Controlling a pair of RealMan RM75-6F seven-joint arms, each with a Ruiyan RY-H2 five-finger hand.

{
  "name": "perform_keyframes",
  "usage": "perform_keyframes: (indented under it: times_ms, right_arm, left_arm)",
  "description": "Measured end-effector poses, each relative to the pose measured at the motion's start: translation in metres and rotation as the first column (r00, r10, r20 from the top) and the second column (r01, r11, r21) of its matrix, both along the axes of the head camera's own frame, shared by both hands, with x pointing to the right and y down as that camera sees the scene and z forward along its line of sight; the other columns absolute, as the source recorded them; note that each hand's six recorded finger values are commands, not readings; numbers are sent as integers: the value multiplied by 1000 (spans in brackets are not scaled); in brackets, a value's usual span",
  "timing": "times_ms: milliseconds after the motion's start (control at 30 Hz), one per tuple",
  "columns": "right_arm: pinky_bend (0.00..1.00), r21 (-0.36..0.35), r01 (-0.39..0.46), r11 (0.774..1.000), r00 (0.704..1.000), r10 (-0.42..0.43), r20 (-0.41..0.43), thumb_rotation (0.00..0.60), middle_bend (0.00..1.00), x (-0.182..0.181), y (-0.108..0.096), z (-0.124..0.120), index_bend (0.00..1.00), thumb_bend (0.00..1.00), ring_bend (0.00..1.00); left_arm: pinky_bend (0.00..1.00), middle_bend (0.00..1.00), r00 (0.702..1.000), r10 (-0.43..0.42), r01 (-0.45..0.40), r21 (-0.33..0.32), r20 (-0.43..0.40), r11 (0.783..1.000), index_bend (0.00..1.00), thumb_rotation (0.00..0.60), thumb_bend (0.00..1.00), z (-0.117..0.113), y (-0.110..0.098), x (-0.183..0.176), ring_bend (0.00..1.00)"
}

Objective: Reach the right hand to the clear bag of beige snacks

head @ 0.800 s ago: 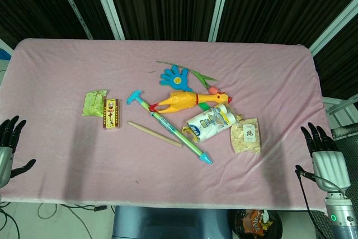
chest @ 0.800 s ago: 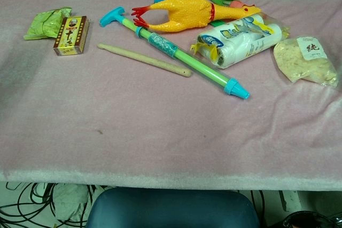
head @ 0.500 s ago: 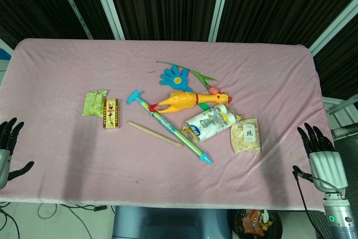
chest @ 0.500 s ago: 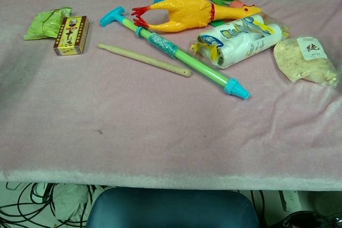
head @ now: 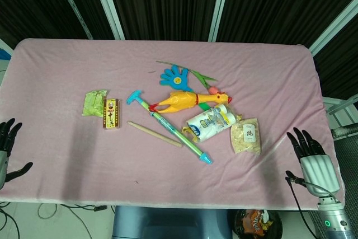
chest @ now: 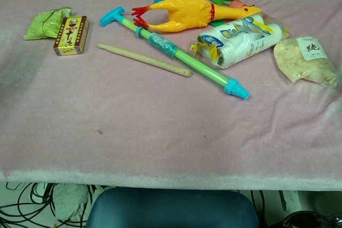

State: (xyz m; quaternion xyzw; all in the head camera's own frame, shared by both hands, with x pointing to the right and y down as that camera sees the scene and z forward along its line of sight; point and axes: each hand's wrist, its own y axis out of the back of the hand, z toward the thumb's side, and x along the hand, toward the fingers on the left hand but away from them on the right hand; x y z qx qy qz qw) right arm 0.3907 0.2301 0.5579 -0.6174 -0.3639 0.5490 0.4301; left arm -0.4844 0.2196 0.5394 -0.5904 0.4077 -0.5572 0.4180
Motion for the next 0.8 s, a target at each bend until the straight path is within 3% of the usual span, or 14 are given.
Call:
perform_keyframes:
  times_ms: [400,533,800]
  right_arm:
    - [212,-92,77,993,996,-72,54,600,0,-38,-5,16,0,105,0]
    - [212,-143,109,984,994,-103,47,600,0,-59,-14,33,0,110,0]
    - [212,-212,91,973,996,-92,2,600,0,-93,-42,74,0,127,0]
  left_arm:
    - [0,0,1000,-23,23,11,-4,1000,0,600,0,-6,3,-6,0]
    - [0,0,1000,-28,29,7,-4,1000,0,600,0,-5,2,-7,0]
    - [0,0,999,-35,35,-4,-13,999,0,600,0,-4,1,-8,0]
